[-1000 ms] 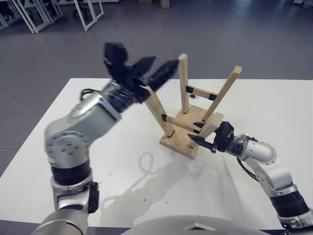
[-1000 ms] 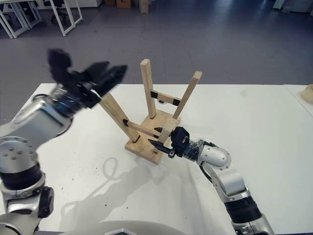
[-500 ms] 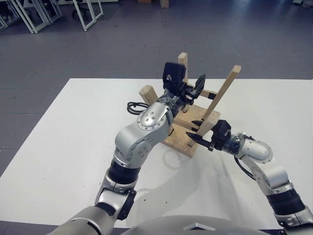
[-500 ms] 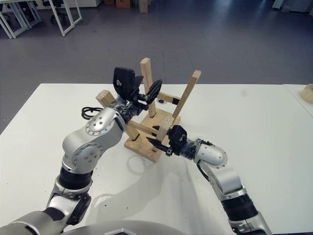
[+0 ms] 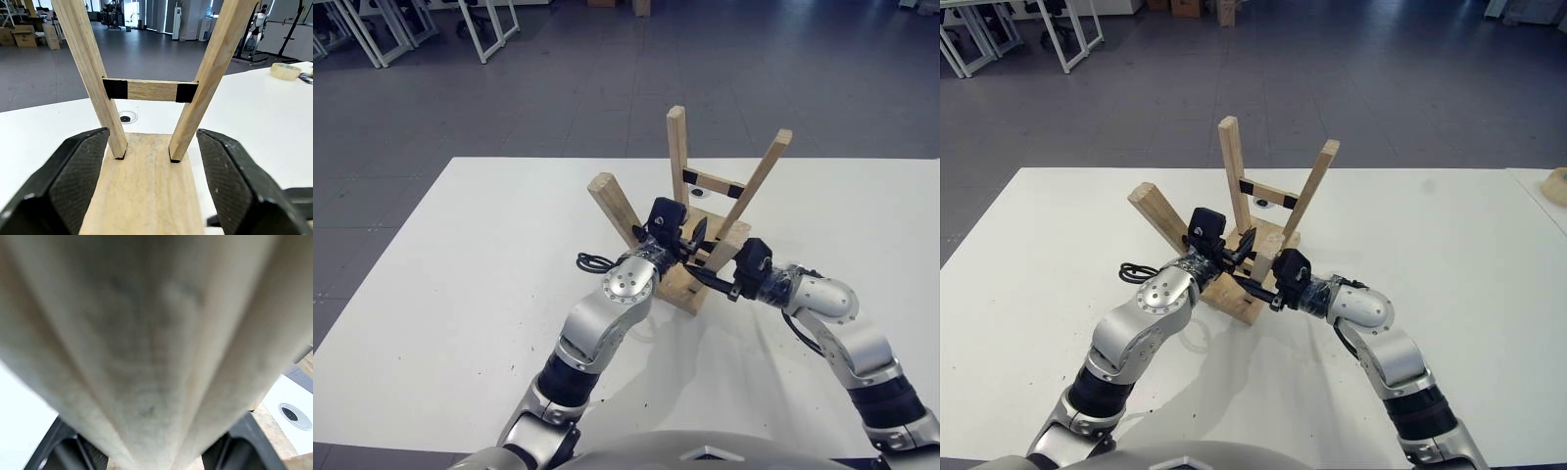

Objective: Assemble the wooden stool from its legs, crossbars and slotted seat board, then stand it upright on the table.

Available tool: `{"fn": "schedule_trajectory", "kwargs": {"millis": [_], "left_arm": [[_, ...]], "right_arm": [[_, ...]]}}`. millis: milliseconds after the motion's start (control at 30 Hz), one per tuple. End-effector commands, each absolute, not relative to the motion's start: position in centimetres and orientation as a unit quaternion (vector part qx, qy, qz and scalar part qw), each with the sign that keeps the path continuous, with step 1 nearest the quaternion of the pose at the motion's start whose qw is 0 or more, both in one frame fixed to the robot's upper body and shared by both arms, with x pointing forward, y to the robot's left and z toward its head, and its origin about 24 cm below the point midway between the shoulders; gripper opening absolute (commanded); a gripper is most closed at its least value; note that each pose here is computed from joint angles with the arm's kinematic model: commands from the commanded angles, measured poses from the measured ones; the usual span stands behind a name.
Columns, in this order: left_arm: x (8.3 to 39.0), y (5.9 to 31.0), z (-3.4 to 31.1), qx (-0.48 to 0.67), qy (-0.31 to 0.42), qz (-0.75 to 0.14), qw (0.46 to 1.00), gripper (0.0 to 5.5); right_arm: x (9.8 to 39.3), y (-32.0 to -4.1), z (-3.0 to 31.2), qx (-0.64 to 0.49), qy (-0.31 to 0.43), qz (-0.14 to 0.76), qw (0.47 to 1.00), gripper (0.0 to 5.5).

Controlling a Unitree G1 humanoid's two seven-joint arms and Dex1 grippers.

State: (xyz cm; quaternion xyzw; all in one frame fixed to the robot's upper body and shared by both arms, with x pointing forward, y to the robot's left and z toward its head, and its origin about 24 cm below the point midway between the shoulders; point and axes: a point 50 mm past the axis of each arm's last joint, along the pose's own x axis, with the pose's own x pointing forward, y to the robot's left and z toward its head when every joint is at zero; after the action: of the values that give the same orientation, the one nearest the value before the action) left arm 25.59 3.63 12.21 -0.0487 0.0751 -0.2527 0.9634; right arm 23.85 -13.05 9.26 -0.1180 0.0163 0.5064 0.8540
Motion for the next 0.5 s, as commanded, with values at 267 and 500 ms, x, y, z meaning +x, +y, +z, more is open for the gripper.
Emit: {"fn": "schedule_trajectory", "kwargs": {"millis": [267, 500], "left_arm": [[27.8, 16.8, 31.5, -0.369, -0.218, -0.191, 0.883, 3.32], [30.7, 26.3, 14.9, -0.196, 0.040, 0.060, 0.978, 3.32]], "right_arm": [[22.5, -17.1, 1.5, -0.135, 0.282, 0.517, 0.797, 2.04], [22.8, -17.0, 2.5, -0.121, 0.258, 0.538, 0.793, 2.04]]}}
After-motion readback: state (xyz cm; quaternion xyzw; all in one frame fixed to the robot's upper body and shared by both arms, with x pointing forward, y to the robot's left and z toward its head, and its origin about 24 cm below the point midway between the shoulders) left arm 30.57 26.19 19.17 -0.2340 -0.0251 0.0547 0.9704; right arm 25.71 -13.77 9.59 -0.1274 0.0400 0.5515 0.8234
